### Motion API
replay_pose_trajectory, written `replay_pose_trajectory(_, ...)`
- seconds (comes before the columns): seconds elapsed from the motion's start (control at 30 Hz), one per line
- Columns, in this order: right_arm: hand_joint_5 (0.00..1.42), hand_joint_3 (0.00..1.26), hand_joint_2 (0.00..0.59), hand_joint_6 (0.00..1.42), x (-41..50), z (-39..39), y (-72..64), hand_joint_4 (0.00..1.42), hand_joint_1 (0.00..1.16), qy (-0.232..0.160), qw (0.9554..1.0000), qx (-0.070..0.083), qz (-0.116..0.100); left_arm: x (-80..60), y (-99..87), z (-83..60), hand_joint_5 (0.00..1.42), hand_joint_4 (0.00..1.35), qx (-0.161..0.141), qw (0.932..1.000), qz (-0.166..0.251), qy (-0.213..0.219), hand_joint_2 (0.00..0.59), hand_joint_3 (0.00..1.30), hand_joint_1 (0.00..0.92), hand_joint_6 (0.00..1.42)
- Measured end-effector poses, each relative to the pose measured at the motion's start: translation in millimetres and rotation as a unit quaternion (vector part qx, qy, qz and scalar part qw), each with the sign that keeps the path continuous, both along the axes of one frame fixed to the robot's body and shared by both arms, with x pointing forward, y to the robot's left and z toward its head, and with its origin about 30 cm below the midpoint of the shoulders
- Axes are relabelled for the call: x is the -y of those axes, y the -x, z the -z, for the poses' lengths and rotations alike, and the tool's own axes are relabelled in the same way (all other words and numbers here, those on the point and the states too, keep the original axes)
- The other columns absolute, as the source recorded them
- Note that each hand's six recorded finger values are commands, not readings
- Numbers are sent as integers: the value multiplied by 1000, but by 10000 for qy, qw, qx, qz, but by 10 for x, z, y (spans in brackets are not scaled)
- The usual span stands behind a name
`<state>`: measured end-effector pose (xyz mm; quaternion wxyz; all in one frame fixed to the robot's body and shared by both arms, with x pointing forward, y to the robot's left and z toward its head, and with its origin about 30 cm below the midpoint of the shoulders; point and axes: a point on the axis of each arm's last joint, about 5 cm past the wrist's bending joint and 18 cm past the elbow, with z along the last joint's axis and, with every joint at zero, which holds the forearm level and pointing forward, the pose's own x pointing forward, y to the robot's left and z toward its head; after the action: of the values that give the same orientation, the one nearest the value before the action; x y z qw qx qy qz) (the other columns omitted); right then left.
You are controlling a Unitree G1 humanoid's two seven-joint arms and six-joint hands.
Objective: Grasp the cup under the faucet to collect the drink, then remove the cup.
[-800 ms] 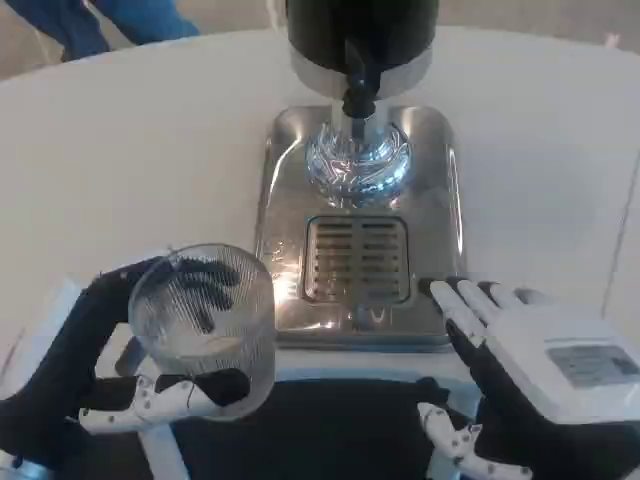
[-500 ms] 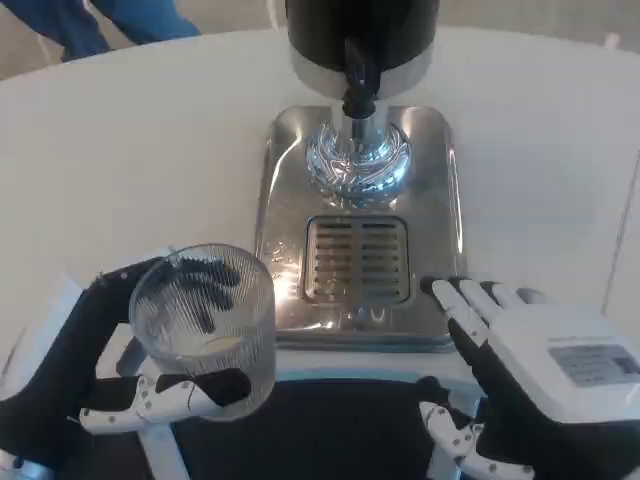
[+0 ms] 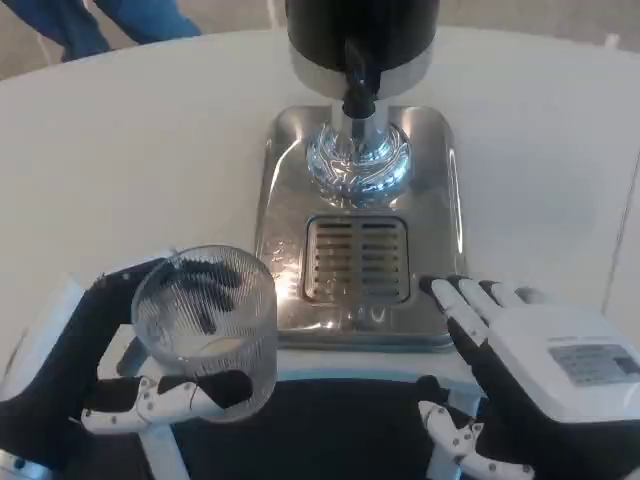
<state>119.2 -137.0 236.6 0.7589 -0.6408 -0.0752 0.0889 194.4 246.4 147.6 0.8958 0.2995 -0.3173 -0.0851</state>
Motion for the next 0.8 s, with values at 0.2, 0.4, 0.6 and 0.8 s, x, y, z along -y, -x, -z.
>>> replay_pose_trajectory(0.2,0,0,555,0,0,-2,-1,0,213,-1,10000,10,-3,28,-9,27,1423,1219,-101,9999,-56,-13,95,1052,520,1424)
replay_pose_trajectory(0.4,0,0,549,0,0,-10,9,0,212,-29,10000,25,6,56,-38,32,1417,1219,-137,9998,-117,66,95,1052,520,1424)
replay_pose_trajectory(0.6,0,0,548,0,1,-4,22,0,211,-70,10000,-38,26,117,-132,16,1424,1219,-72,9996,-233,172,95,1052,520,1424)
replay_pose_trajectory(0.8,0,0,548,0,15,-16,63,0,211,-53,9999,-122,47,188,-293,-11,1424,1219,11,9991,-338,254,93,1052,517,1424)
